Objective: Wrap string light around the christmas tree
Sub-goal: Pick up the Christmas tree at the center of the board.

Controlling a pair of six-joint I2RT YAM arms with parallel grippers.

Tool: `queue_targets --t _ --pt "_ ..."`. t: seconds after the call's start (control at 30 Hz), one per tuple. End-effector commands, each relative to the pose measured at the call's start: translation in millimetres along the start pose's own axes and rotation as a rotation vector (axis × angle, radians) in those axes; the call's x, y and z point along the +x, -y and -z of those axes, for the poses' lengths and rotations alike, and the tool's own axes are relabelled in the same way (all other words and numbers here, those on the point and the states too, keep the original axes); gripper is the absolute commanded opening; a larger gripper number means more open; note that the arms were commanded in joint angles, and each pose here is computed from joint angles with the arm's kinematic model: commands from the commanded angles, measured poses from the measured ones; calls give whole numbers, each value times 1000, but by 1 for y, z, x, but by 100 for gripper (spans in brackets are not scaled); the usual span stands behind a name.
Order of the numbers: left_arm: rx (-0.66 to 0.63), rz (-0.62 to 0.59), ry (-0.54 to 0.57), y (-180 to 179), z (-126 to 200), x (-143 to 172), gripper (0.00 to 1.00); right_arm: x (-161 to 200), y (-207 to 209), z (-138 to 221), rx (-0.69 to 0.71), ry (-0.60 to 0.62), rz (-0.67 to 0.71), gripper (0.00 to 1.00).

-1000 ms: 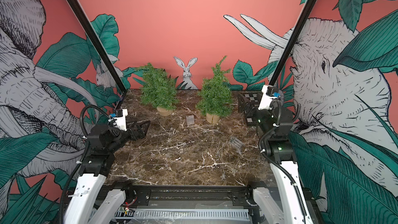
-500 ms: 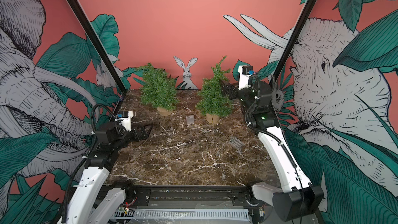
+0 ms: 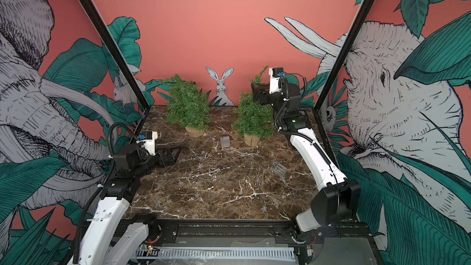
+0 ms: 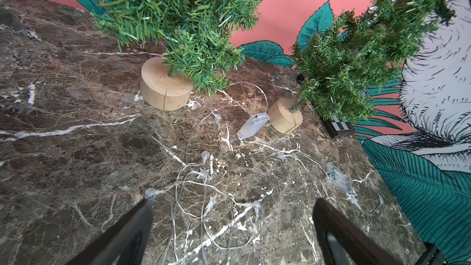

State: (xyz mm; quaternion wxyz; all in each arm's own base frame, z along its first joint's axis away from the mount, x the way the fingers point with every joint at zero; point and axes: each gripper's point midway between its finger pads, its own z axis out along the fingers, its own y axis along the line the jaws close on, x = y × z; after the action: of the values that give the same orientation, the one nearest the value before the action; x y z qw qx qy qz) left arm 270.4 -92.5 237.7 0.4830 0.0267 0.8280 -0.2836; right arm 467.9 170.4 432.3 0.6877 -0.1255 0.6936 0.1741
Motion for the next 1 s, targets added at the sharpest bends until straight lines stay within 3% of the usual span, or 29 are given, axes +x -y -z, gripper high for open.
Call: queue_targets --t 0.0,0.07,0.2,0.37,0.53,0.77,0.97 --pt "14 -15 9 6 3 -7 99 -20 -2 -4 23 64 43 88" --pt "9 -16 6 5 3 -6 99 -12 -2 -10 38 39 69 84" --pt "8 -15 9 5 3 -7 99 -5 -6 -16 57 8 141 66" --pt "-1 -19 8 3 3 -7 99 -12 -8 -15 104 7 224 34" --pt "-2 -21 7 3 4 -7 99 -44 -15 -3 121 87 247 2" --pt "-3 -24 12 4 5 -7 99 -92 -31 22 120 175 266 0" --pt "-3 -23 12 4 5 -7 99 -111 -51 57 82 188 259 0"
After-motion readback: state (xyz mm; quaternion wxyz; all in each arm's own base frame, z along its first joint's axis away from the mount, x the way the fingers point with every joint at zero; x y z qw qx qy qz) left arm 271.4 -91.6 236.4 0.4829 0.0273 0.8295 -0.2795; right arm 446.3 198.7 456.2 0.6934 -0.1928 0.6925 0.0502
